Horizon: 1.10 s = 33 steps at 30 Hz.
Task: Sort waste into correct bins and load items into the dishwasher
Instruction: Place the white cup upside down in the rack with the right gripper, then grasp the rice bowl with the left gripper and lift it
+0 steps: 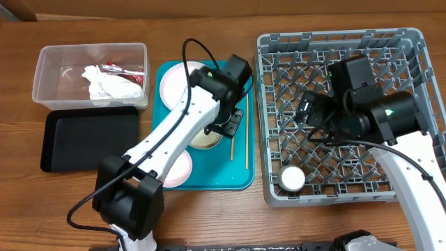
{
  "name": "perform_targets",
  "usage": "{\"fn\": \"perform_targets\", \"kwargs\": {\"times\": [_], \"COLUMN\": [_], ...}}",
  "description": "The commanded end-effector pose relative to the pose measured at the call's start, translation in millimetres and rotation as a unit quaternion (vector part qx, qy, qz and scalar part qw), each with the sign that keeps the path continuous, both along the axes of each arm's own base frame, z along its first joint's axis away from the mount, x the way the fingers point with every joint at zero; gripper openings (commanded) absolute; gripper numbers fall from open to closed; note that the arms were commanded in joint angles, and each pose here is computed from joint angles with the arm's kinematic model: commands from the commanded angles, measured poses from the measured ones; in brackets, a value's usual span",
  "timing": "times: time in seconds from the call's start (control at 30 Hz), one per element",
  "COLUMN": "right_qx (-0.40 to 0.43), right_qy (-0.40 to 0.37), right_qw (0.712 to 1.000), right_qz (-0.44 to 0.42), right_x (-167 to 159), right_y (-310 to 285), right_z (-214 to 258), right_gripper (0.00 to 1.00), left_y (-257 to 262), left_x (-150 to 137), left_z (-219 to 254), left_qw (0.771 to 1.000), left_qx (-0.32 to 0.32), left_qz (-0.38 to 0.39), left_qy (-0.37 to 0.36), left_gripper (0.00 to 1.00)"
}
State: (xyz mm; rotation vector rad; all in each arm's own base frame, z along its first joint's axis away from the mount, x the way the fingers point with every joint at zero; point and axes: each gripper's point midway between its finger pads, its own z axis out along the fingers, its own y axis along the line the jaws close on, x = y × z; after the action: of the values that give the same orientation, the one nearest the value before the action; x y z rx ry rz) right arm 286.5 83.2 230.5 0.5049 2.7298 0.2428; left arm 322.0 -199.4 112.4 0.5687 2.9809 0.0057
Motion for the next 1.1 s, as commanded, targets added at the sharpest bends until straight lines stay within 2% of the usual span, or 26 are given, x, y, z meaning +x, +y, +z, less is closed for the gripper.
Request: {"fn": "perform_targets", "kwargs": {"times": [0.0, 0.17, 0.23, 0.3, 0.43, 0.5, 0.53, 0.63, 0.67, 0.87, 1.07], "right_qx": [-0.001, 0.000, 0.000, 0.000, 0.001, 0.001, 0.001, 0.001, 0.001, 0.002, 0.003], "right_qy": [-0.017, -0.020, -0.020, -0.022, -0.025, -0.025, -0.025, -0.025, -0.025, -0.027, -0.028], "right_qw": [1.000, 1.000, 1.000, 1.000, 1.000, 1.000, 1.000, 1.000, 1.000, 1.000, 1.000], "right_qz": [0.001, 0.001, 0.001, 0.001, 0.001, 0.001, 0.001, 0.001, 0.001, 0.001, 0.000], "right_x": [4, 5, 5, 6, 7, 7, 7, 7, 7, 8, 8], "right_y": [-3, -2, -2, -2, -1, -1, -1, -1, -1, -1, -1], "right_z": [9, 10, 10, 10, 11, 11, 11, 11, 11, 11, 11], "right_gripper": [1.00, 1.00, 1.00, 1.00, 1.00, 1.00, 1.00, 1.00, 1.00, 1.00, 1.00], "left_y": [13, 6, 7, 5, 5, 4, 5, 5, 5, -1, -4], "left_x": [-1, -8, -9, -8, -10, -13, -14, -15, -15, -6, 5], "left_z": [-32, -62, -68, -71, -78, -84, -88, -87, -87, -48, 31], "left_qw": [0.999, 1.000, 0.999, 0.997, 0.996, 0.994, 0.994, 0.994, 0.995, 0.997, 0.999], "left_qx": [0.038, 0.017, 0.020, 0.020, 0.017, 0.012, 0.013, 0.013, 0.013, 0.011, 0.002], "left_qz": [0.032, -0.004, -0.040, -0.073, -0.091, -0.107, -0.106, -0.106, -0.104, -0.081, -0.039], "left_qy": [-0.015, -0.008, -0.009, -0.013, -0.013, -0.010, -0.009, -0.009, -0.009, -0.006, -0.015], "left_gripper": [0.52, 0.49, 0.42, 0.40, 0.32, 0.32, 0.29, 0.06, 0.04, 0.04, 0.04]}}
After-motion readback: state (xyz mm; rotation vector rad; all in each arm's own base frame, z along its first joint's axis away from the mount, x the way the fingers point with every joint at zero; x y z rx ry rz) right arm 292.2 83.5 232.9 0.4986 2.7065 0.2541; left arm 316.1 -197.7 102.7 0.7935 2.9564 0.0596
